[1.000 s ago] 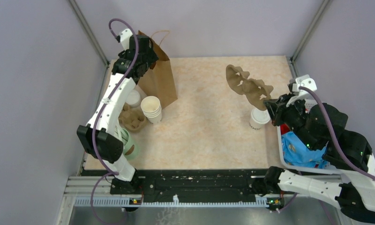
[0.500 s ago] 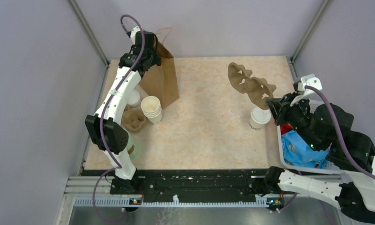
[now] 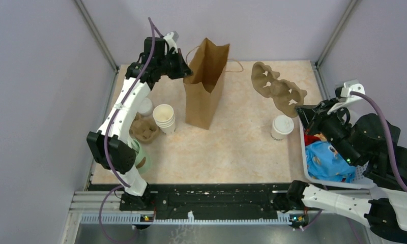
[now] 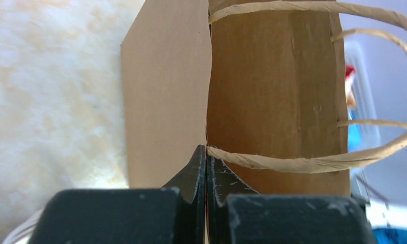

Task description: Pack the takeout coffee

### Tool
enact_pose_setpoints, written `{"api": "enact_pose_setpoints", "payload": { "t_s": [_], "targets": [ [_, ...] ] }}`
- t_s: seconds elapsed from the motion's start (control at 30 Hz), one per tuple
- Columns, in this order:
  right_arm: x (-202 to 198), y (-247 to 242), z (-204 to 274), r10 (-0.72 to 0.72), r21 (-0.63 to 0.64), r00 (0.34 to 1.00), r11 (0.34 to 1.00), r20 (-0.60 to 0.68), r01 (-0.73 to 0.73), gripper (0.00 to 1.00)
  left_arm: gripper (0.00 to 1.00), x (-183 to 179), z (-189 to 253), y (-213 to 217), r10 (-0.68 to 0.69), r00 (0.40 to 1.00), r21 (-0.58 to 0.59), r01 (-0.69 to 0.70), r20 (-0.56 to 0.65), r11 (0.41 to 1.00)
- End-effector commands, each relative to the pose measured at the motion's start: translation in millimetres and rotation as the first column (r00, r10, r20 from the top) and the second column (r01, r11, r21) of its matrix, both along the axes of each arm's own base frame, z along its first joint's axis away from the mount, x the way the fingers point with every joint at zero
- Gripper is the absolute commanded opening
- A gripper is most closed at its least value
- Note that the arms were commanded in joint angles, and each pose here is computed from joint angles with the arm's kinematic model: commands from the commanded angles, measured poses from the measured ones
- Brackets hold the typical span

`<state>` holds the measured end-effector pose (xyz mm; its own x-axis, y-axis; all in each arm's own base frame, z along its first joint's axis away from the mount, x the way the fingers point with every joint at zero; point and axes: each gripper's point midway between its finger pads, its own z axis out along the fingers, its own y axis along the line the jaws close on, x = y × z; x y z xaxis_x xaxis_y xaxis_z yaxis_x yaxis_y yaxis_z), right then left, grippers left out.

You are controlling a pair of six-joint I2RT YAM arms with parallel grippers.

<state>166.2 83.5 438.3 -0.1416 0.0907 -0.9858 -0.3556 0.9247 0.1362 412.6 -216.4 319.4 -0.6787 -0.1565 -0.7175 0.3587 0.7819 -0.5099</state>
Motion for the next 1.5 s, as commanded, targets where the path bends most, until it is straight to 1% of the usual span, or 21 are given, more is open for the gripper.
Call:
{"api": "enact_pose_setpoints", "payload": {
  "t_s": [0.0, 0.17, 0.3, 0.4, 0.5, 0.53, 0.57, 0.6, 0.63, 0.67, 0.7, 0.73, 0.83, 0.9, 0.93, 1.03, 1.13, 1.27, 1.33, 1.4, 1.47],
  "targets": [
    [-2, 5, 25, 0.023, 0.054, 1.0, 0.998, 0.02, -0.024, 0.0, 0.0, -62, 18, -24, -0.297, 0.954, -0.058, 0.3, 0.051, 0.952],
    [-7, 1, 52, 0.029, 0.095, 0.999, 0.995, 0.014, -0.03, 0.0, 0.0, -91, 2, -24, -0.387, 0.921, 0.005, 0.387, 0.039, 0.922],
    [-12, 5, 67, 0.063, 0.138, 0.998, 0.988, 0.015, -0.064, 0.0, 0.01, -91, -5, -17, -0.392, 0.917, 0.1, 0.385, 0.066, 0.917],
    [-13, 21, 61, 0.114, 0.116, 0.993, 0.987, -0.024, -0.111, 0.0, 0.05, -83, -8, -13, -0.367, 0.927, 0.135, 0.356, 0.073, 0.925],
    [-12, 42, 45, 0.165, 0.081, 0.98, 0.984, -0.111, -0.157, 0.0, 0.25, -70, -6, -10, -0.3, 0.953, 0.15, 0.291, 0.039, 0.945],
    [-12, 47, 38, 0.173, 0.062, 0.974, 0.984, -0.144, -0.166, 0.0, 0.37, -68, -6, -6, -0.259, 0.966, 0.155, 0.253, 0.019, 0.955],
    [-10, 52, 31, 0.165, 0.048, 0.969, 0.986, -0.186, -0.158, 0.0, 0.42, -65, -1, -2, -0.206, 0.978, 0.159, 0.202, 0.01, 0.966],
    [-6, 52, 24, 0.131, 0.035, 0.966, 0.991, -0.225, -0.126, 0.0, 0.43, -63, 6, 4, -0.149, 0.989, 0.163, 0.146, 0.006, 0.976],
    [-2, 47, 15, 0.066, 0.013, 0.962, 0.998, -0.265, -0.065, 0.0, 0.46, -64, 8, 15, -0.067, 0.997, 0.18, 0.071, -0.03, 0.981],
    [3, 41, 6, -0.001, -0.018, 0.954, 1.0, -0.3, -0.004, 0.0, 0.53, -64, 14, 26, 0.02, 0.999, 0.197, -0.011, -0.048, 0.98],
    [6, 36, 0, -0.057, -0.056, 0.945, 0.998, -0.322, 0.041, 0.0, 0.65, -66, 19, 35, 0.097, 0.993, 0.203, -0.082, -0.065, 0.976],
    [10, 32, -7, -0.105, -0.094, 0.935, 0.993, -0.338, 0.078, 0.0, 0.73, -69, 26, 43, 0.164, 0.984, 0.196, -0.147, -0.072, 0.969],
    [21, 22, -15, -0.212, -0.169, 0.924, 0.972, -0.319, 0.164, 0.0, 0.93, -86, 43, 58, 0.311, 0.945, 0.128, -0.298, -0.098, 0.946],
    [25, 13, -11, -0.257, -0.189, 0.923, 0.96, -0.286, 0.209, 0.0, 0.96, -103, 49, 66, 0.386, 0.912, 0.072, -0.38, -0.139, 0.922],
    [27, 9, -10, -0.276, -0.201, 0.922, 0.953, -0.272, 0.226, 0.0, 0.95, -114, 50, 69, 0.424, 0.886, 0.039, -0.425, -0.187, 0.904],
    [31, 3, -9, -0.304, -0.236, 0.921, 0.94, -0.244, 0.248, 0.0, 0.91, -140, 45, 62, 0.403, 0.871, -0.017, -0.424, -0.282, 0.905],
    [30, -1, -5, -0.302, -0.25, 0.926, 0.937, -0.226, 0.244, 0.0, 0.85, -159, 36, 51, 0.374, 0.86, -0.025, -0.407, -0.346, 0.913],
    [22, 8, 15, -0.192, -0.117, 0.959, 0.978, -0.208, 0.17, 0.0, 0.81, -166, 29, 42, 0.397, 0.844, -0.008, -0.428, -0.359, 0.904],
    [17, 13, 22, -0.138, -0.046, 0.969, 0.99, -0.205, 0.131, 0.0, 0.8, -164, 26, 39, 0.413, 0.84, -0.001, -0.441, -0.351, 0.898],
    [13, 17, 23, -0.105, -0.004, 0.973, 0.994, -0.205, 0.106, 0.0, 0.8, -162, 22, 32, 0.415, 0.836, 0.007, -0.443, -0.359, 0.897],
    [12, 16, 19, -0.101, 0.01, 0.973, 0.994, -0.208, 0.106, 0.0, 0.79, -165, 16, 23, 0.447, 0.808, 0.04, -0.469, -0.384, 0.882]
  ]
}}
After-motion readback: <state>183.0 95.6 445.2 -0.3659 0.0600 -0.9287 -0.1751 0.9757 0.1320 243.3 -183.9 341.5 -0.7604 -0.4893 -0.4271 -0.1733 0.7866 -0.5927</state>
